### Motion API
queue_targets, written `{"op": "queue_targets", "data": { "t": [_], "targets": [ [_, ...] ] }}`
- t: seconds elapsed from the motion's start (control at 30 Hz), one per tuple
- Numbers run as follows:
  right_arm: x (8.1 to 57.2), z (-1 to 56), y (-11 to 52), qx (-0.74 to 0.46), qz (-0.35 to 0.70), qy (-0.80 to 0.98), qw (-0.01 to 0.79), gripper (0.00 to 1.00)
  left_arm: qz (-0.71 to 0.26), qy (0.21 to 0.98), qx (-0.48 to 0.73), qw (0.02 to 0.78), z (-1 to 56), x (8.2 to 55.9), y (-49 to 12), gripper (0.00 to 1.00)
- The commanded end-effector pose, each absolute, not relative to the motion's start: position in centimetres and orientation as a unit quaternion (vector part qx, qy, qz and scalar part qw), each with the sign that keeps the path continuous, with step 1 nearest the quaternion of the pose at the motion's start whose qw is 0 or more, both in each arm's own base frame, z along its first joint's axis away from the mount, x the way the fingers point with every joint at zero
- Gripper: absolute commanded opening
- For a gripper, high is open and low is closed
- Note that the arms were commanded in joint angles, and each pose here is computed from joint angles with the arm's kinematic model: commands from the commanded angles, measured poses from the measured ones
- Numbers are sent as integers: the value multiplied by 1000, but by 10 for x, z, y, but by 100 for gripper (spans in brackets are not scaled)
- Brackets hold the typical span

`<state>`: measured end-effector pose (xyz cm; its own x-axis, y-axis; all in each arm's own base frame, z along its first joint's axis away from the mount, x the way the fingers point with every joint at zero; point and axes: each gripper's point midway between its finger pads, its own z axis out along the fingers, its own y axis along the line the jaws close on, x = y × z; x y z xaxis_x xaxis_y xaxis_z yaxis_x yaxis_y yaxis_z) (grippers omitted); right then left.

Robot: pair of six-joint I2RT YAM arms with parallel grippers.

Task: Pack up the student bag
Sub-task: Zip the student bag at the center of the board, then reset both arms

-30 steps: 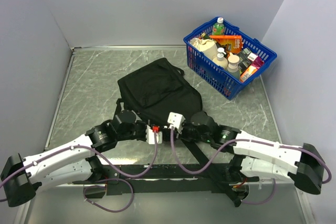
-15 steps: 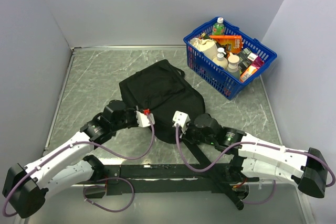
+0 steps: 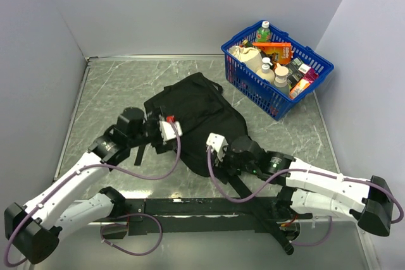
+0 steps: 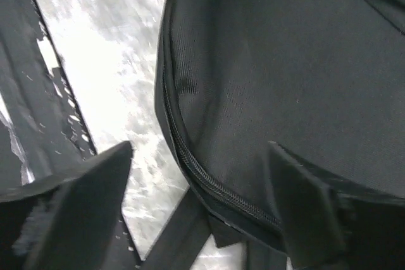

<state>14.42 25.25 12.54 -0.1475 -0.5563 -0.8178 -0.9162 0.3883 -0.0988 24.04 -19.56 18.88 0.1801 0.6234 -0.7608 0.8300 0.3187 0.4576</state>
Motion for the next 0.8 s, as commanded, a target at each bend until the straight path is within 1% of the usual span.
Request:
{"op": "queue_targets", "data": {
  "t": [0.0, 0.07, 0.1, 0.13, 0.2, 0.23, 0.27, 0.3, 0.33, 0.37, 0.4, 0.47, 0.5, 0.57, 0.6, 0.67, 0.7, 0.77],
  "targets": [
    [148, 178, 276, -472, 264, 716, 442, 100, -204, 593, 551, 550, 262, 222, -226, 96],
    [160, 199, 275, -432, 258, 727, 467, 100, -224, 606, 512, 566, 282, 224, -228, 96],
    [167, 208, 271, -409, 248, 735, 480, 100, -212, 620, 479, 584, 297, 234, -224, 96],
    [182, 228, 265, -373, 227, 741, 510, 100, -225, 636, 441, 592, 307, 239, -224, 96],
    [195, 240, 254, -329, 222, 763, 510, 100, -208, 673, 369, 606, 324, 260, -214, 96],
    [202, 257, 253, -311, 232, 764, 515, 100, -220, 697, 334, 596, 326, 265, -213, 96],
    [208, 258, 248, -296, 248, 776, 499, 100, -217, 731, 324, 560, 312, 267, -208, 96],
    [216, 258, 246, -281, 251, 784, 493, 100, -211, 752, 299, 549, 321, 287, -203, 96],
    [222, 261, 245, -270, 260, 788, 489, 100, -221, 773, 273, 529, 320, 294, -200, 96],
    [227, 260, 244, -251, 272, 797, 478, 100, -225, 811, 247, 480, 299, 303, -197, 96],
    [245, 247, 233, -219, 258, 820, 461, 100, -225, 814, 217, 489, 317, 318, -181, 96],
    [257, 240, 229, -179, 277, 842, 427, 100, -229, 829, 184, 476, 317, 332, -167, 96],
    [265, 226, 226, -164, 290, 858, 392, 100, -219, 840, 151, 474, 316, 346, -147, 96],
    [273, 219, 226, -138, 313, 862, 374, 100, -216, 857, 131, 449, 304, 354, -133, 96],
    [273, 216, 228, -139, 324, 860, 369, 100, -204, 874, 123, 424, 293, 351, -117, 96],
    [278, 212, 224, -123, 316, 862, 376, 100, -204, 888, 137, 388, 273, 345, -107, 96],
    [278, 214, 222, -111, 316, 862, 380, 100, -183, 896, 153, 375, 255, 342, -94, 96],
    [278, 212, 214, -87, 298, 871, 381, 100, -166, 895, 146, 388, 248, 339, -81, 96]
  ]
}}
